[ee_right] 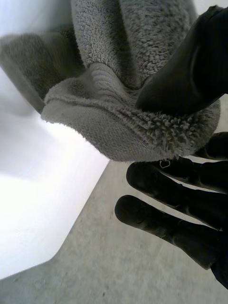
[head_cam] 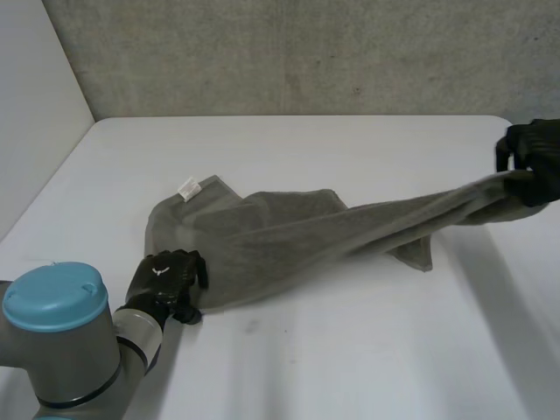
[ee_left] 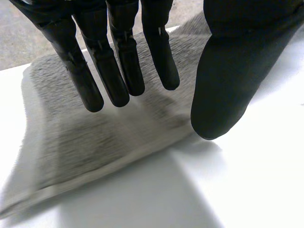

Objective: Fold the towel.

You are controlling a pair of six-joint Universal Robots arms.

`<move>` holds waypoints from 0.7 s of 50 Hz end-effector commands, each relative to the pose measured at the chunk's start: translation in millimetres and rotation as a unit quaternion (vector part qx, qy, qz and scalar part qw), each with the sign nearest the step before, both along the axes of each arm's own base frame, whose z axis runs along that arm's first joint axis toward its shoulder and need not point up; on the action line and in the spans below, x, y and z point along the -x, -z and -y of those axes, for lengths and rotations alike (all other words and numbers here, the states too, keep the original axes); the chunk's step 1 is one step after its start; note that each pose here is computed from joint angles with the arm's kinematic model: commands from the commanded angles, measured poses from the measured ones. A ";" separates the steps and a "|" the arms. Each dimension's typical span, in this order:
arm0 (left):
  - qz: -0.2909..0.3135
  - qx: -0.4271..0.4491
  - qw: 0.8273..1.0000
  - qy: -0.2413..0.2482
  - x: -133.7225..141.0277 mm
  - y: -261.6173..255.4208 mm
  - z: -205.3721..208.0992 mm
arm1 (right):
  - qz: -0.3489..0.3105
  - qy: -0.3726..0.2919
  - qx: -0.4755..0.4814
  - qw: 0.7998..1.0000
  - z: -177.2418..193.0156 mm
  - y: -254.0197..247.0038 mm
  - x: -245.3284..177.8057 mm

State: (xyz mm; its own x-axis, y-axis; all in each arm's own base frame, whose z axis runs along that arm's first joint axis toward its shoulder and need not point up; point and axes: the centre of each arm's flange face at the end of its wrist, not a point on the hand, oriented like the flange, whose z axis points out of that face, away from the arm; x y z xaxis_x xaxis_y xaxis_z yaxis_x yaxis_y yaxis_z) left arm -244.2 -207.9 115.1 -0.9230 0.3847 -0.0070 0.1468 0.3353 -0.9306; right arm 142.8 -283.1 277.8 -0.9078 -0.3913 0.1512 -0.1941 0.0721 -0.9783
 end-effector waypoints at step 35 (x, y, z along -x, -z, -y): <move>0.078 0.014 0.995 0.057 -12.5 -14.7 -4.3 | -0.040 -0.039 -0.082 0.995 10.1 46.0 -5.0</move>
State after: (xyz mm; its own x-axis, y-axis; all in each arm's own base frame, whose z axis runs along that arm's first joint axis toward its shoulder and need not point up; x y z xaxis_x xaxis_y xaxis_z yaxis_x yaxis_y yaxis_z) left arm -232.0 -200.6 131.2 -0.8596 0.4857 -0.1589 0.3269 0.2835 -0.9015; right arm 147.1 -295.2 237.2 -0.8632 -0.4778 0.1630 -0.2857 0.1960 -0.9381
